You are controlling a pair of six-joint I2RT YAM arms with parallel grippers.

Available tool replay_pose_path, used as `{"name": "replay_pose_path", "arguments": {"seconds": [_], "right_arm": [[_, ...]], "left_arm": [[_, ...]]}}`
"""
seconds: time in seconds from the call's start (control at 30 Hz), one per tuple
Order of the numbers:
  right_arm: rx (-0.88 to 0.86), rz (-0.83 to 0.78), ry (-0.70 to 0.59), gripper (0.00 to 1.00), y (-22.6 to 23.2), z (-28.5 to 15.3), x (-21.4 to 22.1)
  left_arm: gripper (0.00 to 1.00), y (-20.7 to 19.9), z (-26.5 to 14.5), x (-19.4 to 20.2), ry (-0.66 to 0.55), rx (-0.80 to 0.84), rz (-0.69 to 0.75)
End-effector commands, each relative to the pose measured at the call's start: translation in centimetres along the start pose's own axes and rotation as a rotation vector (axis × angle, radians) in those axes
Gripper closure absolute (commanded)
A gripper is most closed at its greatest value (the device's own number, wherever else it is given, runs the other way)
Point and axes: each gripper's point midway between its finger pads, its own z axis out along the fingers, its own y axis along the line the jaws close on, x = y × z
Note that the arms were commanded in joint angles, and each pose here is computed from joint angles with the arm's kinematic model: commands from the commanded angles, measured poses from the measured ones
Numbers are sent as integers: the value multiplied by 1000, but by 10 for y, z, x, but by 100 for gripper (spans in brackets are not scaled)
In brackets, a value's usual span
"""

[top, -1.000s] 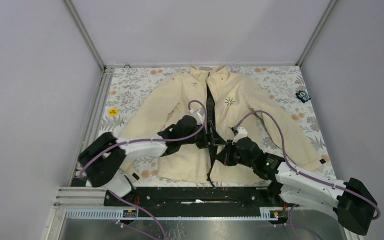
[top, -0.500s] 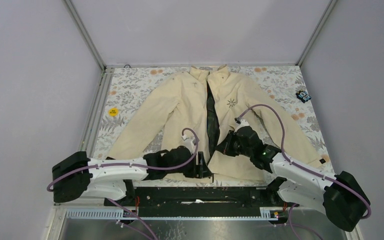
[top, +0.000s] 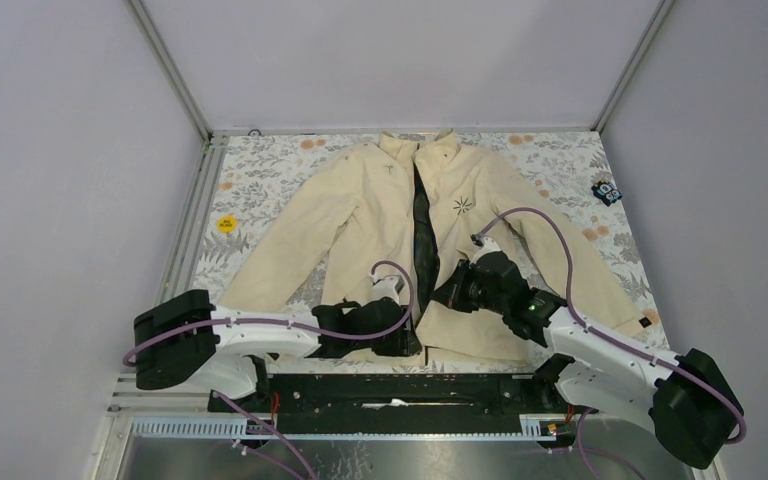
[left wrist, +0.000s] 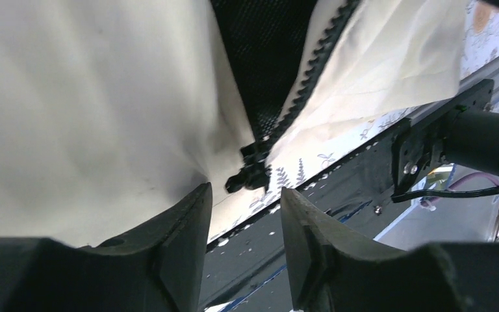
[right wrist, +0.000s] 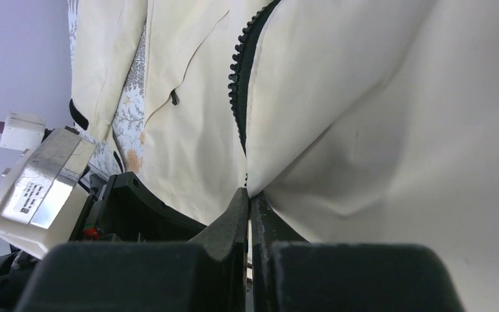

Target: Zip up the jacket

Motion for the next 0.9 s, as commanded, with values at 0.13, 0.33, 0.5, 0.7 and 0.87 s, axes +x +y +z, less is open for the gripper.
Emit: {"name": "replay_pose_path", "arguments": {"seconds": [0.13, 0.33, 0.5, 0.7, 0.87], "right_arm": [[-55, 4, -41, 100, 18, -8, -15], [-35, -8, -59, 100, 18, -10, -21], [3, -7, -59, 100, 14, -9, -24], [62, -6, -69, 100, 7, -10, -36], [63, -43, -86, 100, 12, -7, -47]], "left_arm": [[58, -33, 13, -20, -62, 55, -17], [71, -19, 15, -10, -31, 3, -26], [81, -7, 9, -2, -14, -15, -40], [100, 1, 0, 19, 66, 3, -51], [97, 5, 0, 35, 129, 18, -27]]}}
